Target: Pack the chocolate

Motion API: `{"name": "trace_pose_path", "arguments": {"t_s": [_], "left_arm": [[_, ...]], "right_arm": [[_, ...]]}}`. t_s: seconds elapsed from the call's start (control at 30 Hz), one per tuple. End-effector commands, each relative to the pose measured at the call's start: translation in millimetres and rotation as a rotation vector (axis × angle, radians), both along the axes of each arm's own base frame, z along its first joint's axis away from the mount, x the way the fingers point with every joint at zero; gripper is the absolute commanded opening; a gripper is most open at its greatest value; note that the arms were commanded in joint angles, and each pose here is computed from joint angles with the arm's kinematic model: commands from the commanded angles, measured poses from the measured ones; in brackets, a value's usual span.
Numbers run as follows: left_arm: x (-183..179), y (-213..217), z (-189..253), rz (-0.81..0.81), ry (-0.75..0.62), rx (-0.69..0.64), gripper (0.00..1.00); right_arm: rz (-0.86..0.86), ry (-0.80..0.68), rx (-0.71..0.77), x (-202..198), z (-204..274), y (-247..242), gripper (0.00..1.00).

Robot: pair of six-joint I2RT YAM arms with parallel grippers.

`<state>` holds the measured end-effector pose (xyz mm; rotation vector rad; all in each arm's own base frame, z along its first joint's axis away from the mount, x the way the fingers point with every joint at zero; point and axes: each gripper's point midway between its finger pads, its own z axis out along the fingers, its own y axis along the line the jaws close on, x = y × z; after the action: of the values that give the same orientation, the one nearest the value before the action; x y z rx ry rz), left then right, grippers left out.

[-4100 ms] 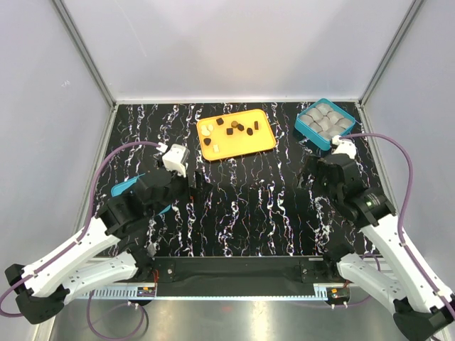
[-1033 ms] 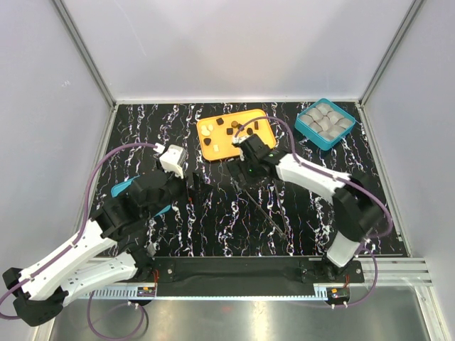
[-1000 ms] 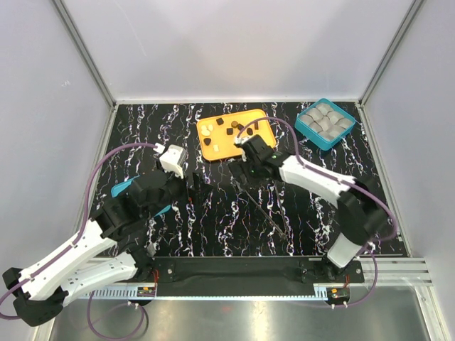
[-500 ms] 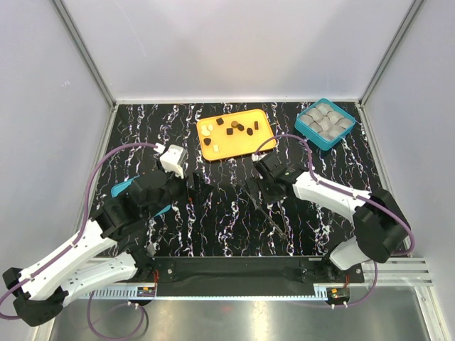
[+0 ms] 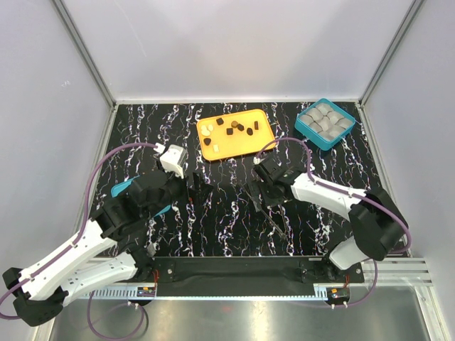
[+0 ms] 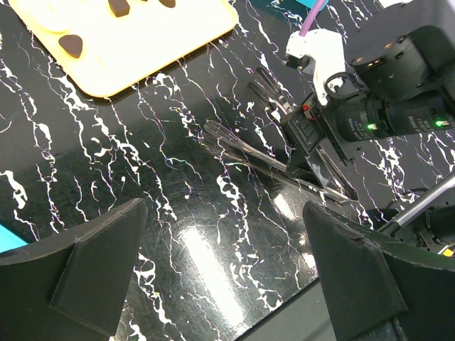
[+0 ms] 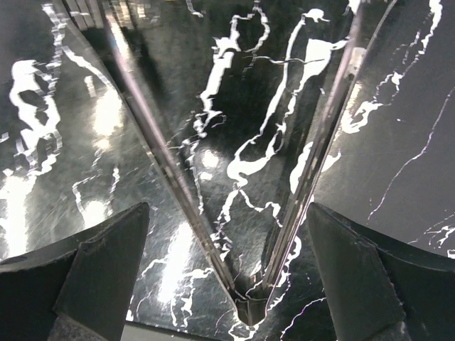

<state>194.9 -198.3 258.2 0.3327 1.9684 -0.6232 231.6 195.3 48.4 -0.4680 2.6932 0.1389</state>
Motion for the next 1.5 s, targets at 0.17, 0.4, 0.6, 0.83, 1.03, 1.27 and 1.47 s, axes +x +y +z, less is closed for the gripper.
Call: {"name": "trace_pose_path", "arguments": {"t_s": [0.17,0.4,0.6,0.83,1.03,1.27,1.47], "left_arm": [[0,-4,14,-0.016,-0.043,-0.05,0.99],[-1,-4,15,-0.018,-0.048,-0.057,0.99],[-2,-4,17,-0.023,-0.053,-0.067,0.99],[-3,-5,17,-0.026,-0.054,-0.068,0.99],[-3,-5,17,-0.028,-0.053,-0.067,0.99],[-3,-5,17,-0.027,-0.055,-0.067,0.99],[-4,-6,18,-0.035,-0.055,-0.072,0.99]], "right_arm": [[-0.064,-0.024,-0.041,11,-7,-7,1.0],[-0.053,0.019,-0.028,9,-16,-4,1.0],[-0.018,0.066,0.034,2,-24,11,1.0],[-0.026,0.058,0.101,3,-27,25,0.95],[-0.024,0.025,0.05,1,-32,31,0.92],[-0.012,0.034,0.041,-17,-38,37,0.96],[0.003,0.006,-0.042,-27,-32,35,0.99]]}}
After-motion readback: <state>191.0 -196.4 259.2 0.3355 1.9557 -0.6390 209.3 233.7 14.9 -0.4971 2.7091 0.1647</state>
